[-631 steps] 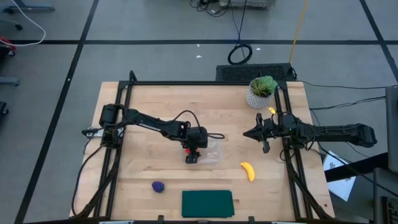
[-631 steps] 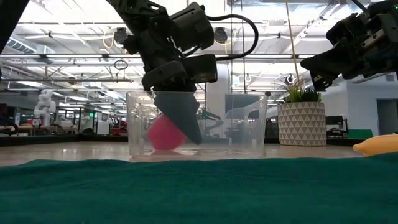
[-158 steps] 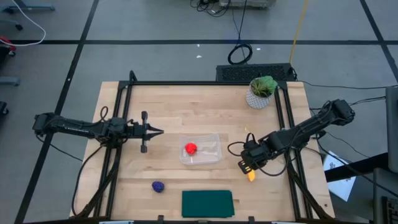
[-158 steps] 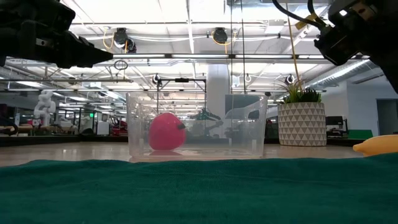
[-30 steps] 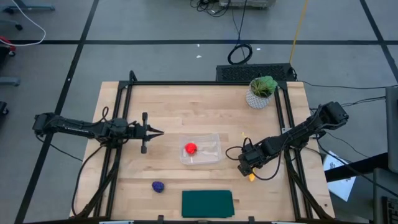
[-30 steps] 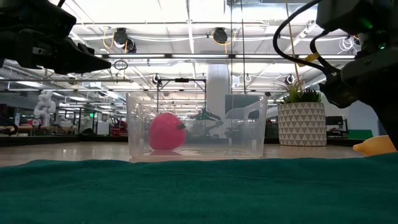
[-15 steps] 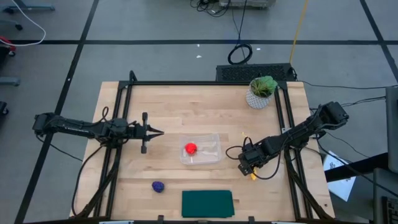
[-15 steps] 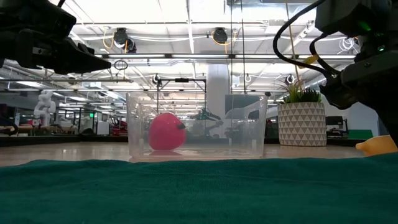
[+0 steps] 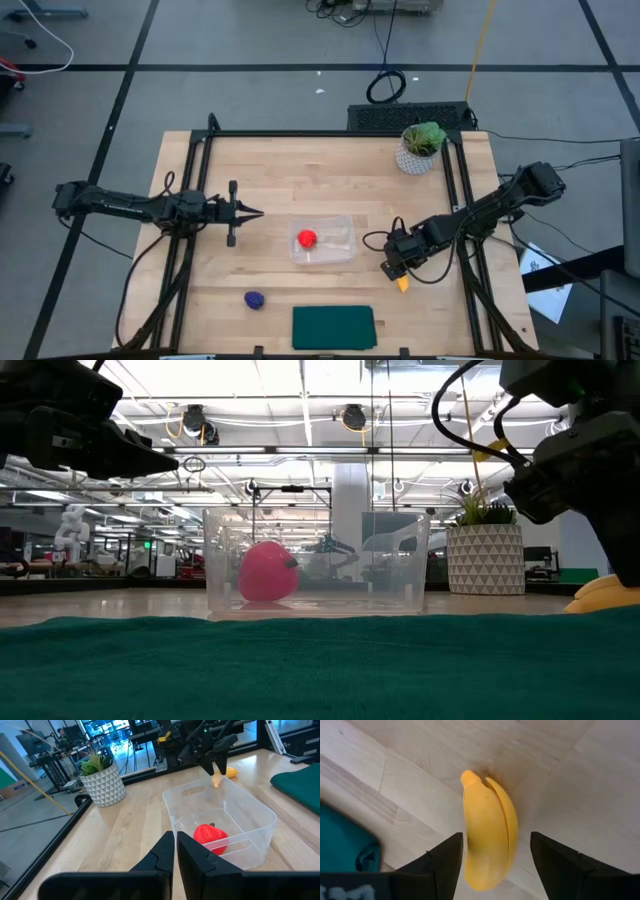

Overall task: Pick and placing Produce into tupperware
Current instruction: Put the yellow banana into the transparent bin

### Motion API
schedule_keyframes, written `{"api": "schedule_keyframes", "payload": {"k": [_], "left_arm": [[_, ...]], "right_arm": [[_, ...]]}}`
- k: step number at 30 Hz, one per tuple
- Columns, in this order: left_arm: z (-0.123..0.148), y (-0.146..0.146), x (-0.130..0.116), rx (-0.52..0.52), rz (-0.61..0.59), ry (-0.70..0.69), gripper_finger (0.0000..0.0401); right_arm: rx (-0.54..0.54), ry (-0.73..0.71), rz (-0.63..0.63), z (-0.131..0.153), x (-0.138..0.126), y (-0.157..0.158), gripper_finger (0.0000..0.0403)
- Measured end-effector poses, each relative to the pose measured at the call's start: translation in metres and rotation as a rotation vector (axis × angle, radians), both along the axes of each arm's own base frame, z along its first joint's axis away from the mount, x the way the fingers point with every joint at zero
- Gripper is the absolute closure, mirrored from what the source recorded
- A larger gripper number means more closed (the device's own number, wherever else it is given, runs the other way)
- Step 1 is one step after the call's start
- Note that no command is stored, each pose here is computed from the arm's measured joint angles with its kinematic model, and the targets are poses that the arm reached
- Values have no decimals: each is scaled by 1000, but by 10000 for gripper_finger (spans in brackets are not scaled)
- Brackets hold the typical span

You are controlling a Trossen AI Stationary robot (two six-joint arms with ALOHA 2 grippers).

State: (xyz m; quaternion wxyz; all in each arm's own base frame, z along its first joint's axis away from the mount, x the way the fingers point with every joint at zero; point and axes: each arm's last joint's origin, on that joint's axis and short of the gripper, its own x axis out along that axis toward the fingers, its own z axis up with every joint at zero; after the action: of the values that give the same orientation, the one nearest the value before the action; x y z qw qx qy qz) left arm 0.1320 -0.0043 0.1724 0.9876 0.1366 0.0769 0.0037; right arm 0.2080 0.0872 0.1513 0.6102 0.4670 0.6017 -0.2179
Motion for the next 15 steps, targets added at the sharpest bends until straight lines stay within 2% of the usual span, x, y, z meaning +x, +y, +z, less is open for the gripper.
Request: {"api": "schedule_keyframes", "payload": {"k": [15], "left_arm": [[-1, 0, 0, 1, 0, 13, 375]], "right_arm": [[3, -14, 25, 1, 0, 3, 181]]}}
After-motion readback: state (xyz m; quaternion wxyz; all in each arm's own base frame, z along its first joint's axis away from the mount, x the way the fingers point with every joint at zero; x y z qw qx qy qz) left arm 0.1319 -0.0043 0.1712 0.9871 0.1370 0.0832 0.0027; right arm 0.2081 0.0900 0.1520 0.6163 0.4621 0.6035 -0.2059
